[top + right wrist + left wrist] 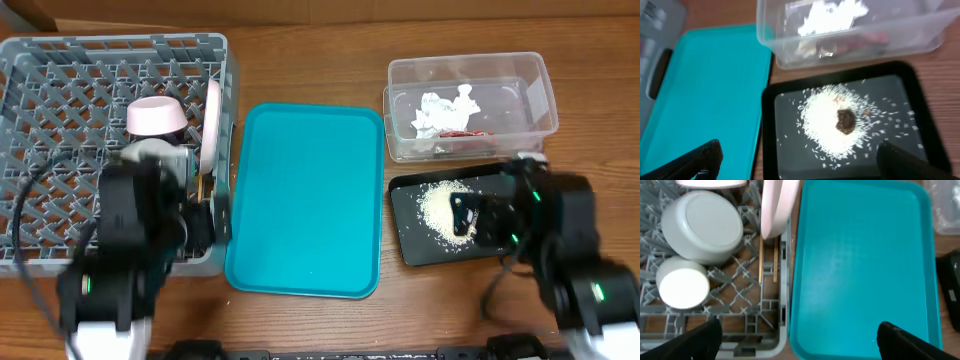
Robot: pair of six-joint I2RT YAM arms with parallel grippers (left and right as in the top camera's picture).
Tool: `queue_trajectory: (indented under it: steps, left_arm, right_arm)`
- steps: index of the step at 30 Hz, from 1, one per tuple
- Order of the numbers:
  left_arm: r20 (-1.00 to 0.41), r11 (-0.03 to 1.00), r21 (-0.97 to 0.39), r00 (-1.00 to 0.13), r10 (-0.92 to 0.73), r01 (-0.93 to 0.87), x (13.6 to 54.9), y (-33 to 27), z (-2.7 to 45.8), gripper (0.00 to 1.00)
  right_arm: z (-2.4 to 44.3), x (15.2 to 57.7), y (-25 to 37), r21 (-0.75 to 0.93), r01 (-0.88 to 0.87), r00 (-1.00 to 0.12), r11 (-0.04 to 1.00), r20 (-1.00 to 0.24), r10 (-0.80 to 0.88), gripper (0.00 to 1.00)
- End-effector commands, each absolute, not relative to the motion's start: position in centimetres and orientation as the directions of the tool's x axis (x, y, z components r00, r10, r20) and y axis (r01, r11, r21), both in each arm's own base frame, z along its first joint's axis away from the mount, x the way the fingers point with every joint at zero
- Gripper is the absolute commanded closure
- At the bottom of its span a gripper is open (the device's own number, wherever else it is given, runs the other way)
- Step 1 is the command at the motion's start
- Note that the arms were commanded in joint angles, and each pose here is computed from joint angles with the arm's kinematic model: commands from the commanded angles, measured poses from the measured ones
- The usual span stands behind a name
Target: Sort waste into correct bins and load items into the dishwasher
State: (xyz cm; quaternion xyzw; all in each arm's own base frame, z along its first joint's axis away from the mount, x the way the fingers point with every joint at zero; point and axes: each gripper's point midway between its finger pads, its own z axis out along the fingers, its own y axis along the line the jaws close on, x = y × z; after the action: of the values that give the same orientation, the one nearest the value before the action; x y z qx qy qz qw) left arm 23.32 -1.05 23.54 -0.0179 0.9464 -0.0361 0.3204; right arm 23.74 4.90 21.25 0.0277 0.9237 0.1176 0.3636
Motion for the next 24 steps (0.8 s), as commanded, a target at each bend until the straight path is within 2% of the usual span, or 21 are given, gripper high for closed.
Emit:
queue_trajectory:
  steps: [1,8,24]
  left_arm:
    - [-0.667,0.997,-0.07,-0.745,-0.015,0.043,21.2,-1.5,23.2,0.0]
    - [-0.681,0.997,-0.07,-0.732,-0.015,0.044,20.5,-1.5,23.2,0.0]
    - [-0.677,0.997,-0.07,-0.736,-0.015,0.044,20.6,-1.5,23.1,0.0]
  right_arm:
    - [23.5,21.7,3.2,0.2,0.003,-0.64,0.98,-0.753,0.155,0.0]
    - [22.7,19.4,2.9,0.194,0.011,-0.671,0.981,-0.726,0.152,0.0]
    - [22.5,19.1,2.9,0.192,0.014,-0.681,0.981,-0.717,0.15,0.0]
